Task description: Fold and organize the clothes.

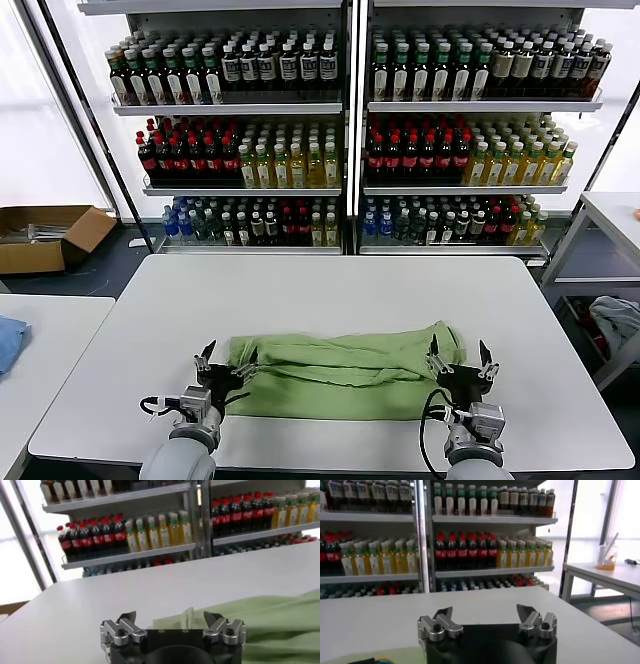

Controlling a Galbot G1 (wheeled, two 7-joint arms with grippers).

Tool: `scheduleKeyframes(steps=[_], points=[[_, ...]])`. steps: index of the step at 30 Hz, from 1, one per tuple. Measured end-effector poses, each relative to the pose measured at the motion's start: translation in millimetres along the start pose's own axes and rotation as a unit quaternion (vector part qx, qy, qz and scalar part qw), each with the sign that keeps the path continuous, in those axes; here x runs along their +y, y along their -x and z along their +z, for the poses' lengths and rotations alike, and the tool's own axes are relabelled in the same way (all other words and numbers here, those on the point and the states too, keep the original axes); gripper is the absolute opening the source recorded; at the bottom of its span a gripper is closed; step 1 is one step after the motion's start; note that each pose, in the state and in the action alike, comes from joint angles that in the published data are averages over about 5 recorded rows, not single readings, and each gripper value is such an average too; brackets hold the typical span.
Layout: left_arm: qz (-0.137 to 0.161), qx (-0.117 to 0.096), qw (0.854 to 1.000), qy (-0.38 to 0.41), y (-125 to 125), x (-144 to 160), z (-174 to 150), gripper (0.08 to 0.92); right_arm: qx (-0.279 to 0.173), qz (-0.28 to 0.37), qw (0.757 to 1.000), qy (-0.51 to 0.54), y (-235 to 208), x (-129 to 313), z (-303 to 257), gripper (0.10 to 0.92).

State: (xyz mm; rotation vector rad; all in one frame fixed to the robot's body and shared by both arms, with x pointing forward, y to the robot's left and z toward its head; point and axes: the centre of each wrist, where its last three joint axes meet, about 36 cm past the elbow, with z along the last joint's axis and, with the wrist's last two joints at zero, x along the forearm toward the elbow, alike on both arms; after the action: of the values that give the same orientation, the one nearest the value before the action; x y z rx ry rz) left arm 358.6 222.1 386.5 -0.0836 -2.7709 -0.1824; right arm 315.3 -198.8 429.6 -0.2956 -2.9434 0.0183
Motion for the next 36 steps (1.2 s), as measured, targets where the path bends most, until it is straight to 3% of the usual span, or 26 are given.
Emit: scheduleKeyframes(steps=[15,18,36], points=[[-0.002,0.037,0.998,-0.045,6.2,0.1,11.9,0.823,-0.006,-0.01,1.0,0.006,-6.6,2.6,-2.7,0.823],[0.001,0.042,0.998,-0.051,6.6,0.2,14.2,0.787,-0.008,-0.01,1.0,0.006,-7.1,2.4,-3.5,0.823],[0.018,0.057,0.995,-0.078,7.9,0.2,24.0,0.273,-0.014,-0.009,1.0,0.006,-7.0,1.4,-5.7,0.823]])
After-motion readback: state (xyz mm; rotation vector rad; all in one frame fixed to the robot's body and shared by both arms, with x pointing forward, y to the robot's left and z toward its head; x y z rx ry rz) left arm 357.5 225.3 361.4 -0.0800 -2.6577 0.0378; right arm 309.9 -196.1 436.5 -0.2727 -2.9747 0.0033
